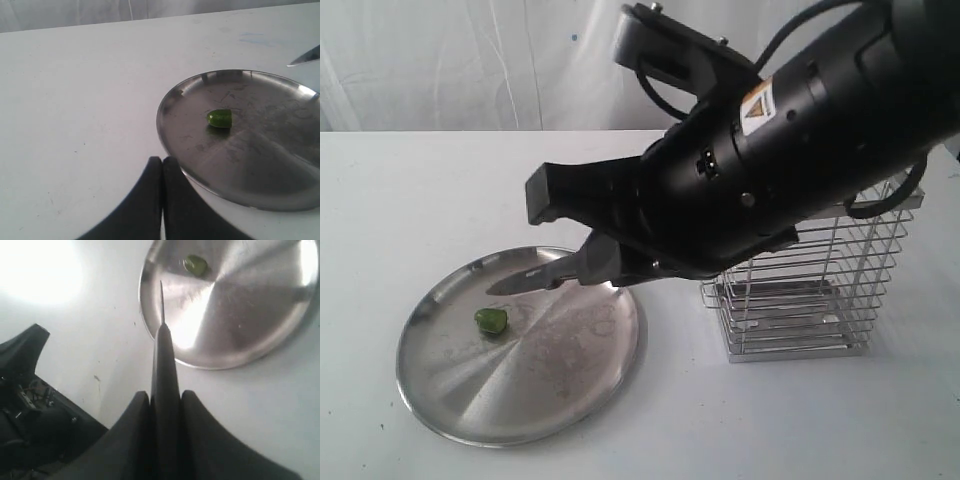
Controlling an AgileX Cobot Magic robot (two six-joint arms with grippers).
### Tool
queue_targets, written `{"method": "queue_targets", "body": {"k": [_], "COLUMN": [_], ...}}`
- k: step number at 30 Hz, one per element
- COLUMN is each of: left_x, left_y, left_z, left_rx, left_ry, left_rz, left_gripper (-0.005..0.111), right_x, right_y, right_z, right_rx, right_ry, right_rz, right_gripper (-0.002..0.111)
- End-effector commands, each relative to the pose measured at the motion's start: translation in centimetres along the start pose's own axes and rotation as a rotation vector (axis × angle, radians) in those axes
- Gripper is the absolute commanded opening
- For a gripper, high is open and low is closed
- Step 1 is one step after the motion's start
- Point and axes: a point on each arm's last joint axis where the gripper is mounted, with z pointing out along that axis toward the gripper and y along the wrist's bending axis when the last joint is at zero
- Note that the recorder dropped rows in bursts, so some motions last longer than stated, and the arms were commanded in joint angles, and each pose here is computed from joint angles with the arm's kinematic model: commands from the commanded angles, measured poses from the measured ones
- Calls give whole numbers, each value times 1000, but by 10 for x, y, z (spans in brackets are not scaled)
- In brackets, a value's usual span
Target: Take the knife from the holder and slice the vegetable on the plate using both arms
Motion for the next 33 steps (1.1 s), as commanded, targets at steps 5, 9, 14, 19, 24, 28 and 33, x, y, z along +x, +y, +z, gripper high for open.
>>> {"method": "queue_targets", "body": {"k": [5, 9, 14, 19, 24, 28, 33], "left_x": [0, 0, -7, -22, -37, -41, -40], "left_y": [0, 0, 0, 1, 6, 7, 7], "left_z": [0, 0, 0, -3, -8, -10, -10], "left_rx": [0, 0, 8, 58, 76, 76, 73], "left_ry": [-6, -6, -90, -253, -430, -483, -471], "left_rz": [0, 0, -109, -510, -637, -635, -628], "left_gripper": [0, 0, 0, 0, 0, 0, 0], "right_x": [26, 40, 52, 55, 57, 55, 54], "right_y": [-20, -27, -36, -50, -53, -53, -53], "right_z": [-5, -8, -4, 7, 12, 11, 11], "right_rx": [-43, -102, -107, -68, -57, -57, -51], "right_ry": [-173, -238, -282, -360, -348, -366, -375], "right_rz": [-42, -27, -97, -72, -67, -67, -95], "right_gripper": [0, 0, 0, 0, 0, 0, 0]}}
